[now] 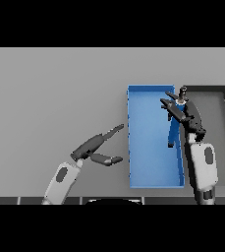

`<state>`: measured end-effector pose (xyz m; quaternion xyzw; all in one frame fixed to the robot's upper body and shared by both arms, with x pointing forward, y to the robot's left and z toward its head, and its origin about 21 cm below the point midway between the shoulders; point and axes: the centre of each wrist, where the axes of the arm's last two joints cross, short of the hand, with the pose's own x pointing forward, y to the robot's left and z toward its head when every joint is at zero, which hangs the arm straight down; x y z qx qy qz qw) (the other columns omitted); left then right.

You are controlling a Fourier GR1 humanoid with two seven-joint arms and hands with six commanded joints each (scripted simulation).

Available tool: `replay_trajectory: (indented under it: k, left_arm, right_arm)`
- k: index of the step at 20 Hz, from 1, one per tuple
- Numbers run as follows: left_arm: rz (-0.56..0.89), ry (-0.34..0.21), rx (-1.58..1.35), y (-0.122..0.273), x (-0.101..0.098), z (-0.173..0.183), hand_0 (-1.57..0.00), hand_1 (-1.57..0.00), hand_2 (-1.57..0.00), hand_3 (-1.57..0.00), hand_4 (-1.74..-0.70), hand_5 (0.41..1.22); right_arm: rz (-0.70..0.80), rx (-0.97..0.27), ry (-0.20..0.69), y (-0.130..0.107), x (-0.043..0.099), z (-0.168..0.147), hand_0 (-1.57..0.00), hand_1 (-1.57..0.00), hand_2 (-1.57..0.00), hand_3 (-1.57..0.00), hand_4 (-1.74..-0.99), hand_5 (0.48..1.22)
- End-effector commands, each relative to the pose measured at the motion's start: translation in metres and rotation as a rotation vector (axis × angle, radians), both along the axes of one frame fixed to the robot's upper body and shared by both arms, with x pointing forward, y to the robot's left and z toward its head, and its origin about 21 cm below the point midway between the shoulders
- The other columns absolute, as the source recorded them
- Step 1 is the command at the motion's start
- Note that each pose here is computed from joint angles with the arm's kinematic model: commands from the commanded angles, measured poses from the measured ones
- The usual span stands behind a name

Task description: Pick up the blue pipe and place it into the blue bin.

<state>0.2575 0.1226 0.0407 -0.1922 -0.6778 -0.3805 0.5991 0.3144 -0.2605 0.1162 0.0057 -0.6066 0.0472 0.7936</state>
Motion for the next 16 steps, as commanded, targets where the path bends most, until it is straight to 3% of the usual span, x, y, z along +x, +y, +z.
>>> replay_trajectory:
  k: [1, 3, 5, 6, 7, 8, 10, 12, 14, 16]
  left_arm:
    - [0.004, -0.007, 0.003, 0.002, 0.001, 0.002, 0.00, 0.00, 0.00, 0.00, -0.92, 0.476]
    - [0.015, -0.007, 0.008, 0.000, 0.002, 0.000, 0.00, 0.00, 0.00, 0.00, -0.92, 0.480]
    - [0.014, 0.000, 0.019, -0.003, 0.002, -0.002, 0.00, 0.00, 0.00, 0.00, -0.92, 0.484]
    - [0.017, -0.010, 0.013, 0.002, 0.003, -0.002, 0.00, 0.00, 0.00, 0.00, -0.92, 0.486]
    - [0.013, -0.008, 0.012, 0.002, 0.004, 0.000, 0.00, 0.00, 0.00, 0.00, -0.92, 0.489]
    - [0.006, -0.014, 0.004, 0.003, 0.003, 0.001, 0.00, 0.00, 0.00, 0.00, -0.92, 0.491]
    - [0.005, -0.015, 0.003, 0.000, 0.003, 0.002, 0.00, 0.00, 0.00, 0.00, -0.92, 0.493]
    - [0.008, -0.005, 0.004, 0.000, 0.002, 0.000, 0.00, 0.00, 0.00, 0.00, -0.92, 0.493]
    - [0.007, -0.002, 0.000, 0.000, 0.001, 0.001, 0.00, 0.00, 0.00, 0.00, -0.93, 0.494]
    - [0.018, -0.001, 0.005, 0.003, 0.000, -0.002, 0.00, 0.00, 0.00, 0.00, -0.93, 0.494]
  right_arm:
    - [-0.008, -0.002, 0.035, -0.003, -0.002, -0.006, -1.57, -1.57, -1.57, -1.57, -1.497, 1.221]
    - [-0.012, 0.003, 0.120, -0.006, -0.006, -0.019, -1.57, -1.57, -1.57, -1.01, -1.585, 1.221]
    - [-0.018, 0.017, 0.191, -0.002, -0.009, -0.026, -1.57, -1.57, -1.57, -0.64, -1.641, 1.221]
    - [-0.026, 0.020, 0.223, -0.001, -0.011, -0.028, -1.57, -1.57, -1.57, -0.51, -1.661, 1.221]
    - [-0.034, 0.042, 0.265, 0.003, -0.011, -0.028, -1.57, -1.57, -1.57, -0.41, -1.677, 1.171]
    - [-0.053, 0.043, 0.298, 0.005, -0.011, -0.028, -1.57, -1.57, -1.52, -0.45, -1.626, 1.161]
    - [-0.041, 0.036, 0.309, 0.006, -0.010, -0.028, -1.08, -1.03, -0.99, -0.29, -1.469, 1.148]
    - [-0.091, 0.021, 0.364, 0.002, -0.006, -0.029, -0.69, -0.66, -0.63, -0.19, -1.370, 1.125]
    - [-0.028, -0.076, 0.355, 0.003, -0.005, -0.022, -0.44, -0.42, -0.40, -0.12, -1.307, 1.068]
    - [0.047, -0.224, 0.354, 0.005, -0.007, -0.022, -0.28, -0.27, -0.26, -0.08, -1.250, 0.962]
